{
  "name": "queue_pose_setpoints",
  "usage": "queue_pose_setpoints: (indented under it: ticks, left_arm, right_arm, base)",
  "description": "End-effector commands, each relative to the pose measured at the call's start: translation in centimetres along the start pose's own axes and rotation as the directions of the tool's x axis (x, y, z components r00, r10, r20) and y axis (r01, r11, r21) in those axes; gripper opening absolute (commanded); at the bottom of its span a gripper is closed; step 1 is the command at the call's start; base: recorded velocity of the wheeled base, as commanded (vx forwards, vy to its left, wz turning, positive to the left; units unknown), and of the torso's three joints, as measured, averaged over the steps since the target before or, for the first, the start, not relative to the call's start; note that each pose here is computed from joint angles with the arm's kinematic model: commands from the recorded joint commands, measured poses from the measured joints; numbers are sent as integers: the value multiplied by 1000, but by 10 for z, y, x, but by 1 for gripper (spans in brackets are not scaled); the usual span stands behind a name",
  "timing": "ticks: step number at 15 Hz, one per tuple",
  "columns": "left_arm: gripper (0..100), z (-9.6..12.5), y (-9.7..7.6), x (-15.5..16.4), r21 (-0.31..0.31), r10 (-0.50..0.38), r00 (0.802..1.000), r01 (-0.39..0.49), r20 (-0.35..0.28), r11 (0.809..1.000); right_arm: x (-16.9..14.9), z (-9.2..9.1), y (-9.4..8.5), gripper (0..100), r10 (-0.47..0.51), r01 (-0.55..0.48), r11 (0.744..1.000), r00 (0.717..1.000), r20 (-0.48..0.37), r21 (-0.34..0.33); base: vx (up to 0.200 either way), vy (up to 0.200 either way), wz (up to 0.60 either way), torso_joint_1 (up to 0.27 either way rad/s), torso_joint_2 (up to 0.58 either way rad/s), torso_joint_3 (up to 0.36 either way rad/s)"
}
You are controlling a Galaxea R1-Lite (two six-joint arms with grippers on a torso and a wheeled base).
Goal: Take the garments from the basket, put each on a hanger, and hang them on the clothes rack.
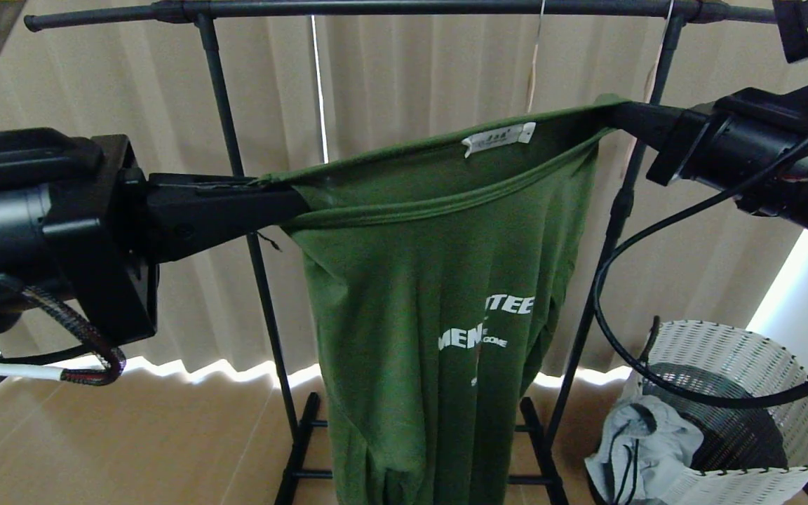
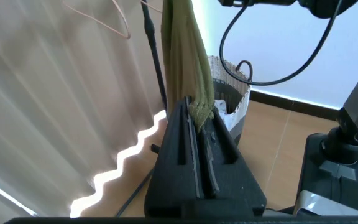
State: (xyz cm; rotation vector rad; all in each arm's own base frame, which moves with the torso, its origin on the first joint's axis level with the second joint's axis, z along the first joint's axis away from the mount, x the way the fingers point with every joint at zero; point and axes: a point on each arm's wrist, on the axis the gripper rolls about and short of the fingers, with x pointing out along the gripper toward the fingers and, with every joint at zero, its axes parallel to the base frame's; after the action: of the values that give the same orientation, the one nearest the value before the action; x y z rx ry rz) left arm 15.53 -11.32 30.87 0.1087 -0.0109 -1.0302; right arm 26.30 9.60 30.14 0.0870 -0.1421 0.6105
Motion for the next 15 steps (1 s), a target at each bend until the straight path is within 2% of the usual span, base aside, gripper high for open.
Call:
queue_pose_setpoints:
  ticks: [1,6,7,8,10,11,12,13,15]
  left_arm:
    - [0,1,-1,-1,3,-3,1000,3,5,1000]
    - [0,1,2,2,1,7,1000,-7,3,1000]
    - [0,2,16,9,-2,74,997,-74,-10,997]
    - [0,5,23,15,-1,109,994,-109,-11,994]
    - [0,8,34,27,-1,182,983,-182,-18,983]
    - [0,11,44,42,1,259,966,-259,-27,966]
    - [0,12,47,45,2,279,960,-280,-28,960]
    - [0,13,55,57,2,335,942,-335,-35,942]
    - [0,13,59,62,0,362,932,-362,-38,932]
  right_arm:
    - [-1,-1,0,0,1,-1,1000,1000,-3,1]
    - [-9,-2,3,0,-2,2,1000,1000,-12,2]
    - [-21,7,7,0,0,0,1000,1000,8,-5]
    - [-27,12,8,0,-1,1,1000,1000,12,-19]
    - [-40,17,12,0,-4,4,998,1000,-8,-60]
    - [-54,24,17,0,-4,2,996,1000,-23,-84]
    - [-58,26,18,0,-4,2,996,1000,-23,-87]
    - [-69,32,22,0,-4,2,996,1000,-22,-89]
    - [-80,30,25,0,-4,0,996,999,-41,-85]
  base:
    - [0,0,0,0,0,0]
    - [0,0,0,0,0,0]
    - [0,0,0,0,0,0]
    - [0,0,0,0,0,0]
    - [0,0,0,0,0,0]
    - [0,0,0,0,0,0]
    - [0,0,0,0,0,0]
    - [0,0,0,0,0,0]
    - [0,0,0,0,0,0]
